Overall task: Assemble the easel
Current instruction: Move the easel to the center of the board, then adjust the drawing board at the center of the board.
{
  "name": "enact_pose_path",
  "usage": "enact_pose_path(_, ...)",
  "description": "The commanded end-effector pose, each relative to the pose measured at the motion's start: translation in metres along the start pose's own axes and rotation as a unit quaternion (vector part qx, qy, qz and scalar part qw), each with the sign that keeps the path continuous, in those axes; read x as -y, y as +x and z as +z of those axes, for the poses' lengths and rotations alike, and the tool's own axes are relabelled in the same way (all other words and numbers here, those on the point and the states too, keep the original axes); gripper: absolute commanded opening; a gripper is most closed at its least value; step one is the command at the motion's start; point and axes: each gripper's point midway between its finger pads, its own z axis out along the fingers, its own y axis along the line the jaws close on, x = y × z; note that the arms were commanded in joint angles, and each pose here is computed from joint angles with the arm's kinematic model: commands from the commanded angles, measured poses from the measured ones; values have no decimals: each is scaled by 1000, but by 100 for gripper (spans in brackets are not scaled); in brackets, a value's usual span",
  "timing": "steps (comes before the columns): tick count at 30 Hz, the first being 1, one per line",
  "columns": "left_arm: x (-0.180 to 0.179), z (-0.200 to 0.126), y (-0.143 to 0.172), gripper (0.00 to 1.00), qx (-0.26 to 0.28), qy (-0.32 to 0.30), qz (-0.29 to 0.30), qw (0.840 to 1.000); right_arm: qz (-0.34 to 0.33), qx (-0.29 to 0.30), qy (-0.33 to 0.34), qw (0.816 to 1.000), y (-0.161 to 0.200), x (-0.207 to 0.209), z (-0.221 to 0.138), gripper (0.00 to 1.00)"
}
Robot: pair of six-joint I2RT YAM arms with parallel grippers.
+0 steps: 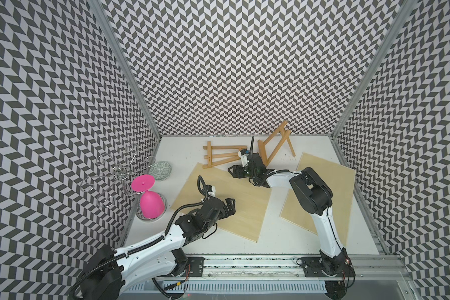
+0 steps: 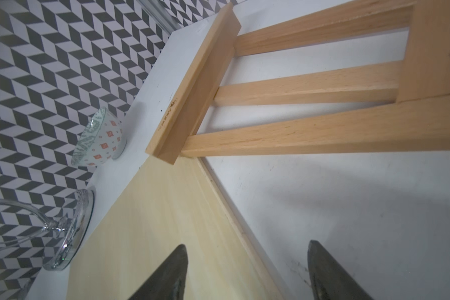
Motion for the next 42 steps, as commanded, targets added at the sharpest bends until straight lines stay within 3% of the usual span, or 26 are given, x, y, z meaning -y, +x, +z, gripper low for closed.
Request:
enact_pose_path(1, -16, 0, -4, 100, 7, -27, 7, 1000, 2, 32, -45, 998, -16, -17, 16, 58)
enact_pose_path(14, -30, 0, -43, 100, 39, -55, 5, 998, 42, 76, -75, 993, -28, -6, 63, 42)
enact_pose_path(24, -31, 4, -55, 100, 37, -51, -2, 998, 92, 67, -113, 987, -37, -15, 95, 40)
enact_pose_path(29, -25, 1, -52, 100, 26, -37, -20, 999, 82, 68, -135, 985, -48, -46, 60, 44)
enact_pose_path(34, -19, -2, -29, 100, -9, -8, -59, 998, 70, 61, -63, 994, -49, -31, 17, 58)
enact_pose_path(42, -32, -13, 25, 100, -34, -11, -122, 992, 48, -18, 33, 998, -14, 3, -24, 68)
